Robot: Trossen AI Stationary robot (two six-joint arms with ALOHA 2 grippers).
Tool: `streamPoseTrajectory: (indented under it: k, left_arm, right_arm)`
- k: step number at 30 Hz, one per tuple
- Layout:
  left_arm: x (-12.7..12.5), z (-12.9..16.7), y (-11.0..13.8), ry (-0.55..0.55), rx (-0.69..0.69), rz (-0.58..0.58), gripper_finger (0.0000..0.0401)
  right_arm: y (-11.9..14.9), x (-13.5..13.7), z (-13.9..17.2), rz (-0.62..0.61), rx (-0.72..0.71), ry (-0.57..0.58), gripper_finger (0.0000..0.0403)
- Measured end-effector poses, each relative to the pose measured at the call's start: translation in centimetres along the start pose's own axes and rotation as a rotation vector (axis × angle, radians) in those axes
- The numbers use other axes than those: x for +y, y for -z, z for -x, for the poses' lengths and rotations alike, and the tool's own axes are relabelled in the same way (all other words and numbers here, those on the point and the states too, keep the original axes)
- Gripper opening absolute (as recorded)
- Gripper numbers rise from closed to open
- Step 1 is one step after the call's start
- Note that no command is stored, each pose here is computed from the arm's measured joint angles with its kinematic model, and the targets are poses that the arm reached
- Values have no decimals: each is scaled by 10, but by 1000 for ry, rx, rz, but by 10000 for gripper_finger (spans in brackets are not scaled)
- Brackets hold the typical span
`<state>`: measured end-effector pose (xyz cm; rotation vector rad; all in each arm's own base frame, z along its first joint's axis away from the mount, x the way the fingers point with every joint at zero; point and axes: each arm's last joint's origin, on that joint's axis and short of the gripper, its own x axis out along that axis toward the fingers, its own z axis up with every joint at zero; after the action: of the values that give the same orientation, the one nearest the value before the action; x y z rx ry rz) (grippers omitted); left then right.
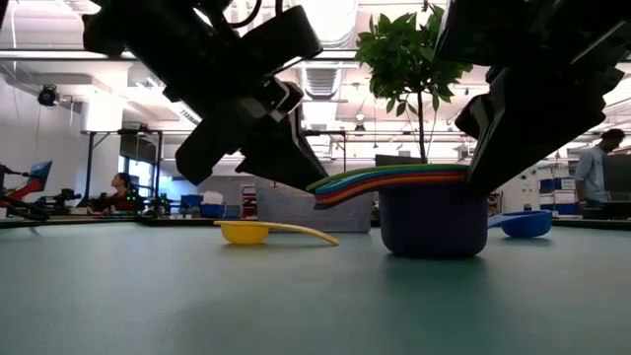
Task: Nest measuring cups in basket
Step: Stack the green measuring cup into the light blue measuring cup
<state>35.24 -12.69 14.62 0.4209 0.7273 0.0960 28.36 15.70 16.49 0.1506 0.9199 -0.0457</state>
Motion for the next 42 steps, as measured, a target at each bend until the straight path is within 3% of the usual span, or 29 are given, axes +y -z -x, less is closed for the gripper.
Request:
streamPoseTrajectory:
  k: [17,42]
  left_arm:
    - [-5,2,-4,68,-21,17,0]
    - [-11,6,-5,81,-28,28,0]
  right_arm:
    - [-1,-1,0,-6,-13,16,9]
    - [-1,-1,0,-13,-18,22,9]
